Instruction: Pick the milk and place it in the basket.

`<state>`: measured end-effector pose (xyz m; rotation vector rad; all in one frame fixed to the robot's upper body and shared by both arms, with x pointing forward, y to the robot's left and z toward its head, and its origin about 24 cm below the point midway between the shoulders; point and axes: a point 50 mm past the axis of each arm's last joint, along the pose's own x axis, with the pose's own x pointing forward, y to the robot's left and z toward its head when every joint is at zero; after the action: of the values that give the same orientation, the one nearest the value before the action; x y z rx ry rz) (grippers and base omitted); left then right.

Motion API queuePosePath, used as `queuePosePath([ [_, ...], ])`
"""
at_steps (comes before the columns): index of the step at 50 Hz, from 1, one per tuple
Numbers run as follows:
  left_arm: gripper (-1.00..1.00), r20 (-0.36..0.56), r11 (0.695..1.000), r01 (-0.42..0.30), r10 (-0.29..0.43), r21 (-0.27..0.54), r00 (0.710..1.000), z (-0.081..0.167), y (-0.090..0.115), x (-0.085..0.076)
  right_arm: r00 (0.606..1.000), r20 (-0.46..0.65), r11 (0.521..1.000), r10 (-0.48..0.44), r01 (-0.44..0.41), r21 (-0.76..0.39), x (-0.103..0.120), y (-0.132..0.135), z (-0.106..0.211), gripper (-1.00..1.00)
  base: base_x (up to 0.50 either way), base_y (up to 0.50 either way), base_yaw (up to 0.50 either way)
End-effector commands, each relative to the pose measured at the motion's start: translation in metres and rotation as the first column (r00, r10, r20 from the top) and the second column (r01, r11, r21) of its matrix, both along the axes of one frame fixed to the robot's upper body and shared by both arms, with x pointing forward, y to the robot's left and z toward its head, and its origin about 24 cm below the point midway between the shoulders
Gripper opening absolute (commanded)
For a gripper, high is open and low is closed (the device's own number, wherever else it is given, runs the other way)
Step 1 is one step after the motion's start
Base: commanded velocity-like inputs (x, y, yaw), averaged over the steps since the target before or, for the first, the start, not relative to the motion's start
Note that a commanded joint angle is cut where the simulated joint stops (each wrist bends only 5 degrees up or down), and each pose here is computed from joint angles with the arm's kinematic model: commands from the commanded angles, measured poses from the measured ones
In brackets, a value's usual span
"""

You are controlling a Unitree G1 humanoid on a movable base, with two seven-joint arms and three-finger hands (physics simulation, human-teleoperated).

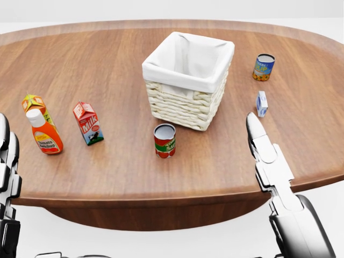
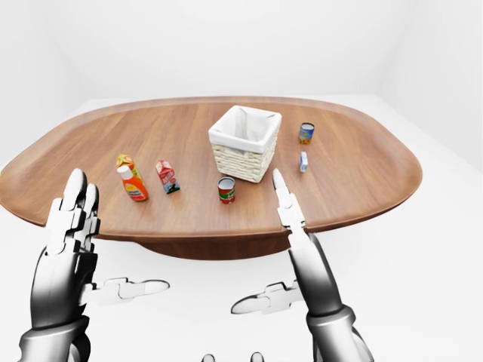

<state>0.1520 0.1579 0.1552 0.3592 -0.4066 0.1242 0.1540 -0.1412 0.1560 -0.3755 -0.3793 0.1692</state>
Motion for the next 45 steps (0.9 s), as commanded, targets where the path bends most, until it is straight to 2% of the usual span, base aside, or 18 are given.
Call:
queuePosePath([
  [1,1.0,0.006,1.0,0.002,-0.002,0.011,1.0,-0.0006,-0.001,-0.0006,1.0,0.001,1.0,0.015,-0.015,0.009,-0.0033,0.0002,0.0016,1.0,0.27,0.0,0.0],
  [45,1.0,-0.003,1.0,0.008,-0.008,0.028,1.0,-0.0066,-0.0036,0.0016,0.999,-0.001,0.999,0.033,-0.033,0.012,-0.0047,0.0012,0.0016,1.0,0.22,0.0,0.0],
])
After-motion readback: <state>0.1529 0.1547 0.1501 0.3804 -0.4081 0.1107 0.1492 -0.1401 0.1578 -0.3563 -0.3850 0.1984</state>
